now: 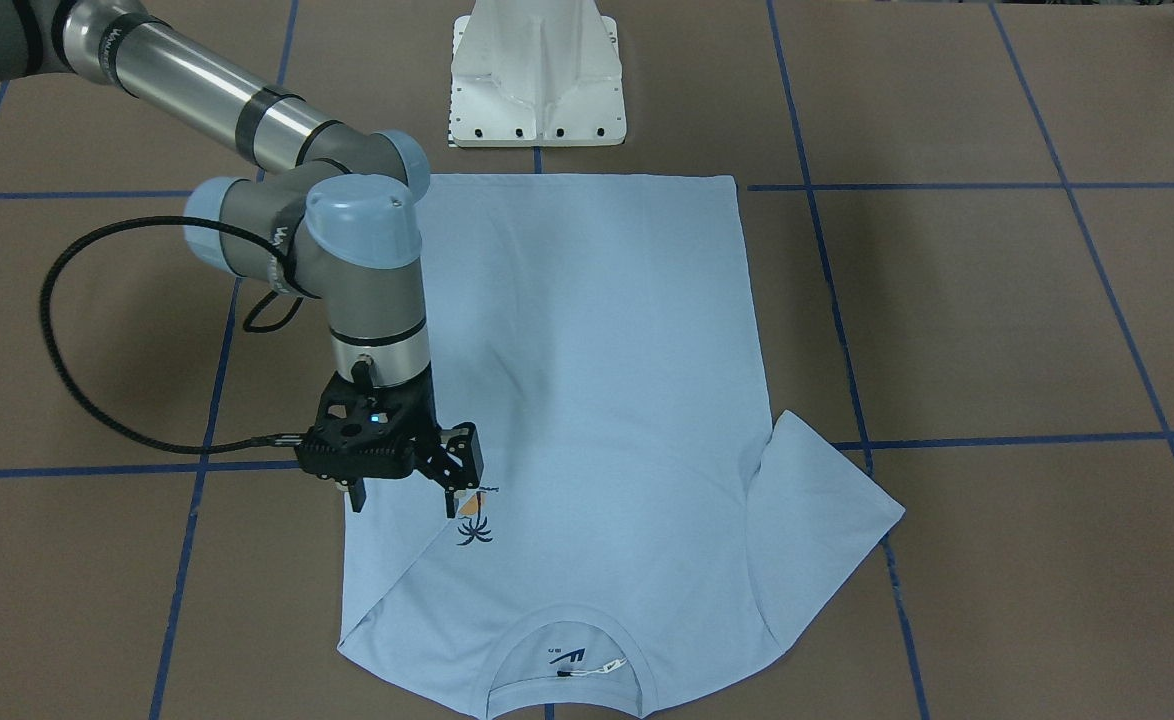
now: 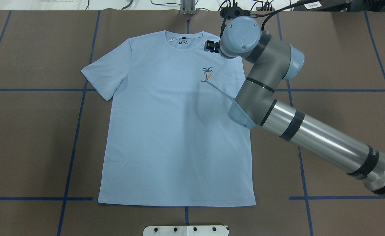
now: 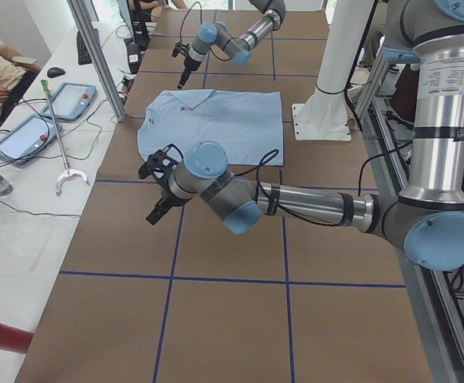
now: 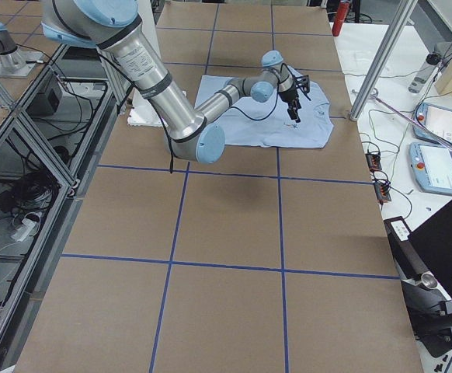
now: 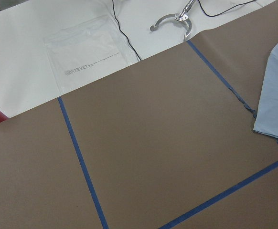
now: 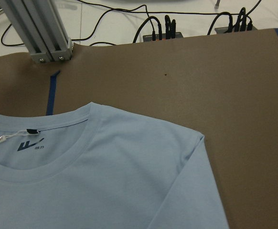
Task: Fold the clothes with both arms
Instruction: 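Raise the right arm away while the left arm moves toward the shirt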
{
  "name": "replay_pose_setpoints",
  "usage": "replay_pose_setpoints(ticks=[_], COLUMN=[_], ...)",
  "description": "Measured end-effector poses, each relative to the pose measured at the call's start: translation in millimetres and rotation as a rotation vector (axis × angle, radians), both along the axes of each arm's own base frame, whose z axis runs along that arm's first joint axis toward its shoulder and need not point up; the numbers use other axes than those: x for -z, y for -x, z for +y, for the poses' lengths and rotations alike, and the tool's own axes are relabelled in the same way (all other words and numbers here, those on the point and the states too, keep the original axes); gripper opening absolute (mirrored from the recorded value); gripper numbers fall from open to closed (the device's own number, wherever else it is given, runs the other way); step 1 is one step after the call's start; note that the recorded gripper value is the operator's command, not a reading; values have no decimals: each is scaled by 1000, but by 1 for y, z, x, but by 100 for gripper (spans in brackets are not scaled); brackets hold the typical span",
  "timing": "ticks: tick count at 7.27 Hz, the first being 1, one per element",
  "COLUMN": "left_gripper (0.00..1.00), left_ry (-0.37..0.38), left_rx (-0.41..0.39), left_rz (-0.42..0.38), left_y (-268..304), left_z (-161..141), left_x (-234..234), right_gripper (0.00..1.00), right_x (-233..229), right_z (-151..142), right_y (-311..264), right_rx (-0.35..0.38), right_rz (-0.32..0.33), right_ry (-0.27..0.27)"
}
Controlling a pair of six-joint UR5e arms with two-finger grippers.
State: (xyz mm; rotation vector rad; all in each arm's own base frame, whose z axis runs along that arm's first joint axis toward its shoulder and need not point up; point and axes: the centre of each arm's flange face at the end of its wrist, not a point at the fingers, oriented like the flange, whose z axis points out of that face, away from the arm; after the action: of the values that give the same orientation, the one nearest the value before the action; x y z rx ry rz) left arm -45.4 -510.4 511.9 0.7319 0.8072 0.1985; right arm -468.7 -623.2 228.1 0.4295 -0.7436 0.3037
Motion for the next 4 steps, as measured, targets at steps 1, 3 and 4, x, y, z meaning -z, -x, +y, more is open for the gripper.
replay_pose_setpoints(ticks=[1, 3, 4], left_gripper=[100, 100, 95], left_ry=[10, 53, 79], left_rx=[4, 36, 64], left_rz=[28, 60, 66], left_y=[-12, -59, -96], left_z=[-5, -27, -40], left_x=[9, 31, 41], right_gripper=[100, 100, 100], right_x=[8, -11, -39], right_z=[-18, -45, -52], right_y=[-51, -175, -233], right_rx=[60, 189, 251], right_rz=[16, 11, 10], right_ry=[20, 18, 2])
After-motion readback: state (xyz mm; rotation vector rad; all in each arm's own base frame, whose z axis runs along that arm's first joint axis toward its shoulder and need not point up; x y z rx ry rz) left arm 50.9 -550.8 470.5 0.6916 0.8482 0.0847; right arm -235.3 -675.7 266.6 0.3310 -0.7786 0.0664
